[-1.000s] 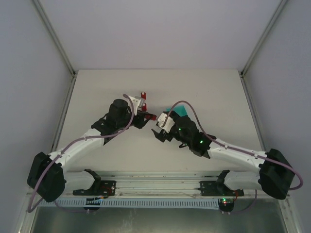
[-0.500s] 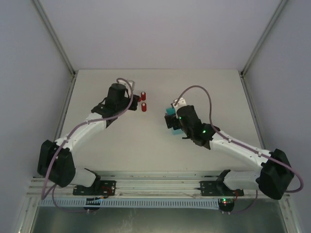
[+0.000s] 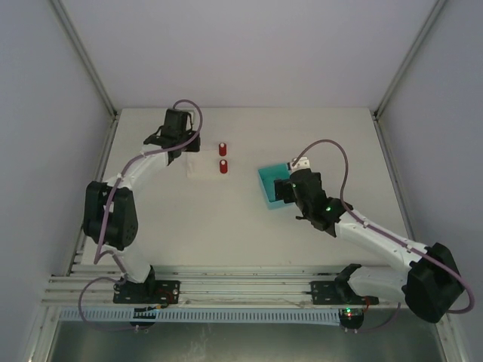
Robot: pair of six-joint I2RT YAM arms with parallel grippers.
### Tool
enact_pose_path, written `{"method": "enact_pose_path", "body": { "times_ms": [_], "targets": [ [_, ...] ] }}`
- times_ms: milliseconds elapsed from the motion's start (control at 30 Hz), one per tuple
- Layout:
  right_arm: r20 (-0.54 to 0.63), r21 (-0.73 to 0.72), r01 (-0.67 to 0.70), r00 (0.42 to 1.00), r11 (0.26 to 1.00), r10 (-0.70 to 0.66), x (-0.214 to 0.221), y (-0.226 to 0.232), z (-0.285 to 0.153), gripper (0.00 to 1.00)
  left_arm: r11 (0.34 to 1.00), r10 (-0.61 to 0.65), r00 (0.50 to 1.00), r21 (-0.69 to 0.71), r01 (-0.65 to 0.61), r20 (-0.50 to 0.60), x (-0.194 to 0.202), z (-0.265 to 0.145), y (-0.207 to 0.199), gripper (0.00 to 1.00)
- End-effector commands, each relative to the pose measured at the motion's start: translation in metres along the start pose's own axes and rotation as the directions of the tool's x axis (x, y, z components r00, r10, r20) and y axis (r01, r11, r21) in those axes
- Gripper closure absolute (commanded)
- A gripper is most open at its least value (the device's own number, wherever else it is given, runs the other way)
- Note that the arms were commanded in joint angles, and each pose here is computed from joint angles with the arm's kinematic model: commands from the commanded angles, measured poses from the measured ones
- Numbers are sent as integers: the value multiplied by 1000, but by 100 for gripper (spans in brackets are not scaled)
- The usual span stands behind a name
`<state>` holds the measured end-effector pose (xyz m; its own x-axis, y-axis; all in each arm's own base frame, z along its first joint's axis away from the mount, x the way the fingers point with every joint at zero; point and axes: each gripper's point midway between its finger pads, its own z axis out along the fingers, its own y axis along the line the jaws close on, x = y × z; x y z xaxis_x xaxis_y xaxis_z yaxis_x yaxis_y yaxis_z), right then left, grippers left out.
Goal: Install the large spring
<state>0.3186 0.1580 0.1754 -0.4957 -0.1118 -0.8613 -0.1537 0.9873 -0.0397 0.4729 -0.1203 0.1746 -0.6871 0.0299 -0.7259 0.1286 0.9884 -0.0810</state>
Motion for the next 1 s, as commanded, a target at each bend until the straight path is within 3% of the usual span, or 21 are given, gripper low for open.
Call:
{"method": "enact_pose_path", "body": {
  "times_ms": [0,300,967],
  "targets": [
    [18,15,-22,1000,1000,22,-2,-3,1,1,999,38,999,-34,-39,-25,-10,2,5,100],
    [4,20,-14,1000,1000,14,0,-2,3,1,992,34,994,-116,-46,-105,-3,25,26,100],
    [30,19,-29,999,999,29,-5,-6,-4,1,990,26,992,-137,-42,-122,-12,48,38,100]
  ]
}}
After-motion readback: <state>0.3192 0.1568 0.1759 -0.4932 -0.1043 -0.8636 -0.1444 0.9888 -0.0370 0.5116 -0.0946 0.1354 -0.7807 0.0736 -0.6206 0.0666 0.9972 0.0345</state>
